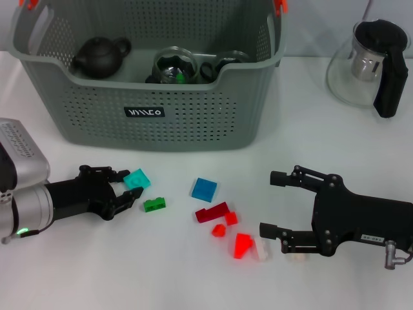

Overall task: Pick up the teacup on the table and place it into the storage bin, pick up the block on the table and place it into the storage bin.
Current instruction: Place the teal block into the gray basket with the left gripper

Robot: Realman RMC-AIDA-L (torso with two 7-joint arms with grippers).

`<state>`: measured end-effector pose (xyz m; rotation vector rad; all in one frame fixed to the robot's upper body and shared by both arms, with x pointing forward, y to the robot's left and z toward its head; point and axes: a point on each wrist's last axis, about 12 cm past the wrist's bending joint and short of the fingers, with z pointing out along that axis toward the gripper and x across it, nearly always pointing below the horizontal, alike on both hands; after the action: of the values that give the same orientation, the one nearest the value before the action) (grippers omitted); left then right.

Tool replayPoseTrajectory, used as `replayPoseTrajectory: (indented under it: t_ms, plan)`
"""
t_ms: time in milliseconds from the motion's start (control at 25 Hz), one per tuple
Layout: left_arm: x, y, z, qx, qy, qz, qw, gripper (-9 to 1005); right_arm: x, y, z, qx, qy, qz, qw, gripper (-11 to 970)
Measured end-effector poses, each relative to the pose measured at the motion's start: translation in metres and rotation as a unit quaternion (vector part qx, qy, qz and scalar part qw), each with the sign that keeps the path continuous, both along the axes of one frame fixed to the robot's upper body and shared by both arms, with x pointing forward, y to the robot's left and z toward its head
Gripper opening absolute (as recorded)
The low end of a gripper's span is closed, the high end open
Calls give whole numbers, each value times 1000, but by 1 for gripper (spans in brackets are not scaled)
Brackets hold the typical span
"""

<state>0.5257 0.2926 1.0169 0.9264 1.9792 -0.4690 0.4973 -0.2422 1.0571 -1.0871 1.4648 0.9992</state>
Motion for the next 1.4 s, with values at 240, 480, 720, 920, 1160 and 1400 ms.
replayPoseTrajectory:
  t_ms: [240,480,720,920,1160,1400]
  plan:
    - [1,1,3,-8,1,6,1000,407,1,0,0,-1,-1,0,1000,923]
    - [0,5,21,-43,-1,-18,999,407,1,-1,1,-1,-1,0,1000,923]
    - [-12,26,73,-133,-22,-90,987,407,1,0,3,2,-1,4,1000,923]
    - [-12,37,117,-227,-54,-141,962,407,2,1,3,3,-3,6,1000,923]
    - [24,29,158,-292,-74,-118,946,407,3,2,5,5,-4,10,1000,923]
    - [88,4,187,-234,-23,-56,970,408,4,2,6,10,-5,9,1000,923]
